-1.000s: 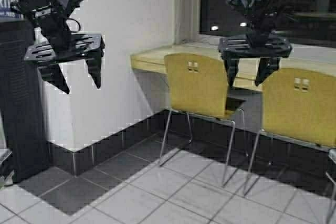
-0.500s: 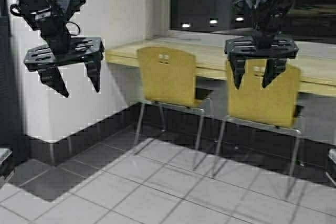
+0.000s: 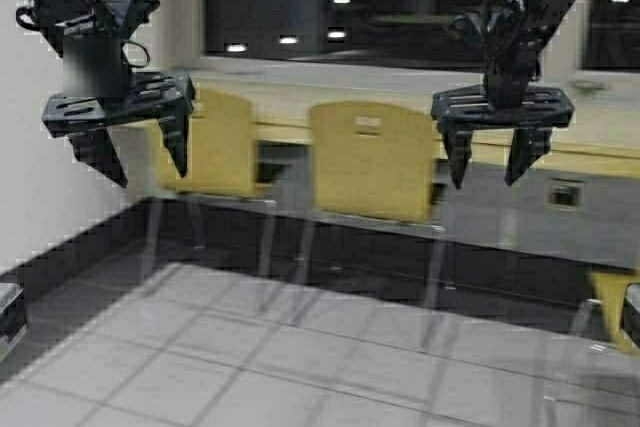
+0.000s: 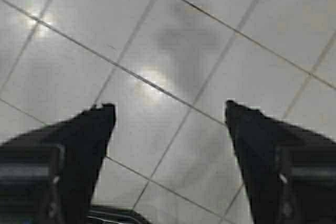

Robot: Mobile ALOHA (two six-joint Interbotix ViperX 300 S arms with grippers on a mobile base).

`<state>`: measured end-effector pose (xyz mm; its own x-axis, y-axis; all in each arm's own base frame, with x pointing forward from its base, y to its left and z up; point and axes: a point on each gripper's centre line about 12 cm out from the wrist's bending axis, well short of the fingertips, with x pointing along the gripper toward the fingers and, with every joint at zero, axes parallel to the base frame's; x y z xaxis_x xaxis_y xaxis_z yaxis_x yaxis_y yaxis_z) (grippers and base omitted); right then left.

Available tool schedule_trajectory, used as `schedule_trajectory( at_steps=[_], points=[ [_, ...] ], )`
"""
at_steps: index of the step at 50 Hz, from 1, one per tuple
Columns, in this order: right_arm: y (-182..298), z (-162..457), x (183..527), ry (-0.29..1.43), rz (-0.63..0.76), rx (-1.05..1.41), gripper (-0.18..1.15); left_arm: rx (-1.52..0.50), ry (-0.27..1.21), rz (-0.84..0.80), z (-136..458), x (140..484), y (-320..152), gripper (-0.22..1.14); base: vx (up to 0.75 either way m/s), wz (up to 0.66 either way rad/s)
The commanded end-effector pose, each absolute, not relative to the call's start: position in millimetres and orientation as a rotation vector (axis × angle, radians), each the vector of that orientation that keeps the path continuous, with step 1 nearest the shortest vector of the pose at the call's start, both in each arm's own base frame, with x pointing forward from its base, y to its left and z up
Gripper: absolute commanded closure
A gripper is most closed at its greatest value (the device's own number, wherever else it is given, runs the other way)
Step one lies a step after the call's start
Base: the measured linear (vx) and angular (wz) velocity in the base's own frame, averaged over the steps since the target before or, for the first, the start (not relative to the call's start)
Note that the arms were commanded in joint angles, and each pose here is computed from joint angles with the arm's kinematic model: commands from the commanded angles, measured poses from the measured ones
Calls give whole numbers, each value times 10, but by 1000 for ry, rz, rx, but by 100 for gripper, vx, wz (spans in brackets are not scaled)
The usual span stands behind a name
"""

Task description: Push the chairs under the table

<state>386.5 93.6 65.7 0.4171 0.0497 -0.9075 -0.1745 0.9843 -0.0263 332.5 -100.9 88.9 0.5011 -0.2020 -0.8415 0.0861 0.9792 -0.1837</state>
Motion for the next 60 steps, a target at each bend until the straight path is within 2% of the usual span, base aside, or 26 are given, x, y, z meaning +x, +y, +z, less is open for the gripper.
schedule_trajectory(
  at_steps=[1, 20, 34, 45, 60],
  points=[
    [934, 740, 3900, 1104, 141, -115, 0, -126, 1008, -179, 949, 3356, -1025, -8, -8, -51],
    [944, 691, 3924, 1105, 140, -107, 0, -135, 1008, -172, 940, 3378, -1025, -8, -7, -54],
    [960, 574, 3927, 1105, 94, -5, 0, -181, 1027, -142, 894, 3327, -1010, -8, -1, -44],
    [952, 485, 3946, 1088, 10, 177, 0, -259, 1023, -99, 899, 3354, -1015, -8, 6, -30],
    [999, 528, 4111, 997, -181, 644, 0, -491, 992, 9, 872, 3443, -1148, -8, 13, -20]
  ],
)
